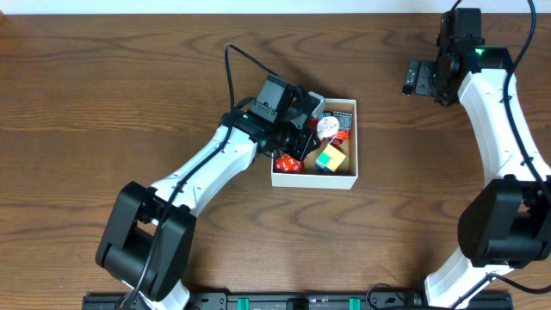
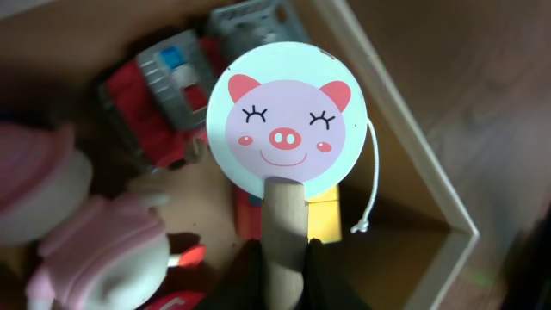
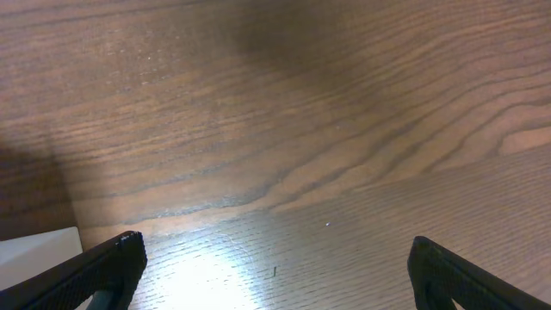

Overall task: Pack container
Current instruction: 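Lift the pig rattle and lower it into the box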

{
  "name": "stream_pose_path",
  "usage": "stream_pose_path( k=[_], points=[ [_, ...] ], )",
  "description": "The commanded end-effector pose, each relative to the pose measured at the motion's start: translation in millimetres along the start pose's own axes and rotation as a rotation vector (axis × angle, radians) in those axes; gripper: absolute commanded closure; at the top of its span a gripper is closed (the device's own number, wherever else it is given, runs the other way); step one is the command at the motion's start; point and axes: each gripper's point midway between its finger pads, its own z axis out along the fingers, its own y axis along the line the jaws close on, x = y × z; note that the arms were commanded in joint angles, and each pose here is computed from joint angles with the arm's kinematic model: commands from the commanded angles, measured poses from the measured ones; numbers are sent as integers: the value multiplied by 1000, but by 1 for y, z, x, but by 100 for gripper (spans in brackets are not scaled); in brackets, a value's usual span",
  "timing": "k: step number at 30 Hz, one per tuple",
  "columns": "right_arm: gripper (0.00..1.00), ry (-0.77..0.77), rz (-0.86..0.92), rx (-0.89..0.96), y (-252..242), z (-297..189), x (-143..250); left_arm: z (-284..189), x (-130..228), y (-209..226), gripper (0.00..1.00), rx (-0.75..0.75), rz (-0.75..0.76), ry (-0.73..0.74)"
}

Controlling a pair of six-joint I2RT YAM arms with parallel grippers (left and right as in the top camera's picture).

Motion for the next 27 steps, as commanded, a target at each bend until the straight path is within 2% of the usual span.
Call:
stream_pose_path(
  k=[1,7,15,16,17,18,19,23,27],
  points=[
    [1,-35,16,5,-5,-11,-9,-2,-6,14,85,-85,-98,-20],
    [1,-35,16,5,-5,-11,-9,-2,-5,20,85,-121,-106,-22],
    [1,-35,16,5,-5,-11,-9,-2,13,21,83,-131,-136,50],
    [1,-35,16,5,-5,-11,-9,-2,13,21,77,-131,-136,49],
    [1,-35,16,5,-5,-11,-9,-2,13,21,64,-131,-136,49],
    [1,-34,15,5,-5,-11,-9,-2,13,21,46,-131,-136,49],
    [1,-35,15,5,-5,-11,-9,-2,13,22,38,-132,-136,49],
    [1,-34,15,5,-5,-11,-9,-3,12,23,26,-133,-139,45],
    [1,-35,16,6,-5,-11,-9,-11,4,27,25,-138,-143,14]
  ],
)
